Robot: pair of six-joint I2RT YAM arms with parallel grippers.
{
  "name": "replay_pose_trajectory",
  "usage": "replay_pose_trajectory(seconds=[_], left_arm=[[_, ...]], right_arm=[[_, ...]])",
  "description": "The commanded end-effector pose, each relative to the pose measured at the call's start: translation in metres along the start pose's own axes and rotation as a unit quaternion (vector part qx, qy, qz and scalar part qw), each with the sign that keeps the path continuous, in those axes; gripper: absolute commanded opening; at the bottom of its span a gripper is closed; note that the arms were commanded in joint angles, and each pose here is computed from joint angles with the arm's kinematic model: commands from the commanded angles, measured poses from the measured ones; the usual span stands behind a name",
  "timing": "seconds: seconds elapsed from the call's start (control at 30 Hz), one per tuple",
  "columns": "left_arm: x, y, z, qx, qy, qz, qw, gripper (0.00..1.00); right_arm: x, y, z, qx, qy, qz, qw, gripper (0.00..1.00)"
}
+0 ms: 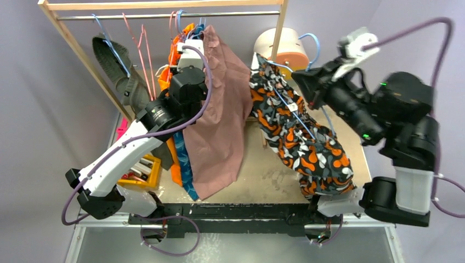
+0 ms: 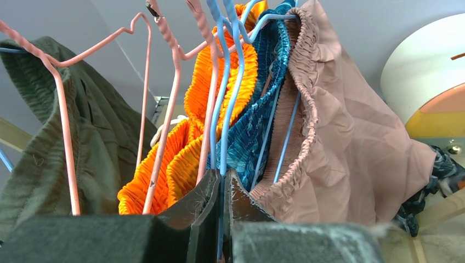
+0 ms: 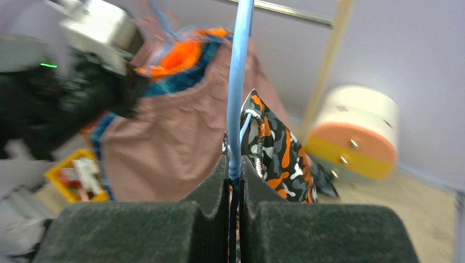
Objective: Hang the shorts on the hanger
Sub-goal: Place the hanger at the clothesline.
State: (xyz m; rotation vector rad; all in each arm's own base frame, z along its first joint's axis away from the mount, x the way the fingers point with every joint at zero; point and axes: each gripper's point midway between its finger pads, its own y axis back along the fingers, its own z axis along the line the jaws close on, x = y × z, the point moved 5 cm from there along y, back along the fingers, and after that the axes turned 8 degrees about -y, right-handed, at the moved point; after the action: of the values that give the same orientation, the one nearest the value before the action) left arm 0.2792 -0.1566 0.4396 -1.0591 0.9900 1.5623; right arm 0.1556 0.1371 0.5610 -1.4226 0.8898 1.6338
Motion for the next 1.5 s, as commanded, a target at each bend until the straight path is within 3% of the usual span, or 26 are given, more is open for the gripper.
replay_pose_trajectory(seconds=[0.0,0.1,0.23,0.33,0.47,0.57,0.83,0.93,1.07,1.23,1.47], left_arm=[[-0.003,0.001,0.015,-0.022,0.016,-0.006,1.0,0.0],[-0.002,0.001,0.015,-0.02,0.017,-0.005,1.0,0.0],[-0.001,0.002,0.015,-0.02,0.018,-0.004,1.0,0.0],[-0.001,0.003,0.016,-0.016,0.021,-0.005,1.0,0.0],[-0.002,0.006,0.018,-0.003,0.028,-0.01,1.0,0.12],[-0.002,0.007,0.017,0.009,0.032,-0.013,0.999,0.22],[0.001,0.007,0.01,0.028,0.037,-0.015,0.999,0.32],[0.0,0.009,0.008,0.043,0.047,-0.017,0.998,0.42],[-0.005,0.015,0.008,0.074,0.064,-0.024,0.995,0.62],[-0.013,0.025,0.016,0.1,0.095,-0.038,0.99,0.68],[-0.028,0.043,0.03,0.145,0.125,-0.06,0.98,0.69]], right_arm=[[-0.095,0.103,-0.015,-0.184,-0.104,-0.207,0.955,0.0],[-0.077,0.091,-0.004,-0.195,-0.083,-0.167,0.963,0.0],[-0.021,0.039,0.009,-0.13,-0.04,-0.055,0.989,0.0],[0.008,0.012,0.014,-0.086,-0.022,-0.009,0.996,0.0],[0.025,-0.015,0.019,-0.039,-0.006,0.016,0.999,0.0],[0.027,-0.03,0.022,-0.012,-0.002,0.011,1.0,0.0],[0.018,-0.065,0.021,0.039,-0.009,-0.028,0.999,0.0],[0.011,-0.079,0.008,0.039,-0.015,-0.042,0.998,0.0],[0.006,-0.092,0.004,0.043,-0.013,-0.054,0.998,0.0],[0.001,-0.108,-0.001,0.052,-0.015,-0.066,0.996,0.0],[-0.011,-0.117,-0.004,0.07,-0.024,-0.091,0.993,0.0]])
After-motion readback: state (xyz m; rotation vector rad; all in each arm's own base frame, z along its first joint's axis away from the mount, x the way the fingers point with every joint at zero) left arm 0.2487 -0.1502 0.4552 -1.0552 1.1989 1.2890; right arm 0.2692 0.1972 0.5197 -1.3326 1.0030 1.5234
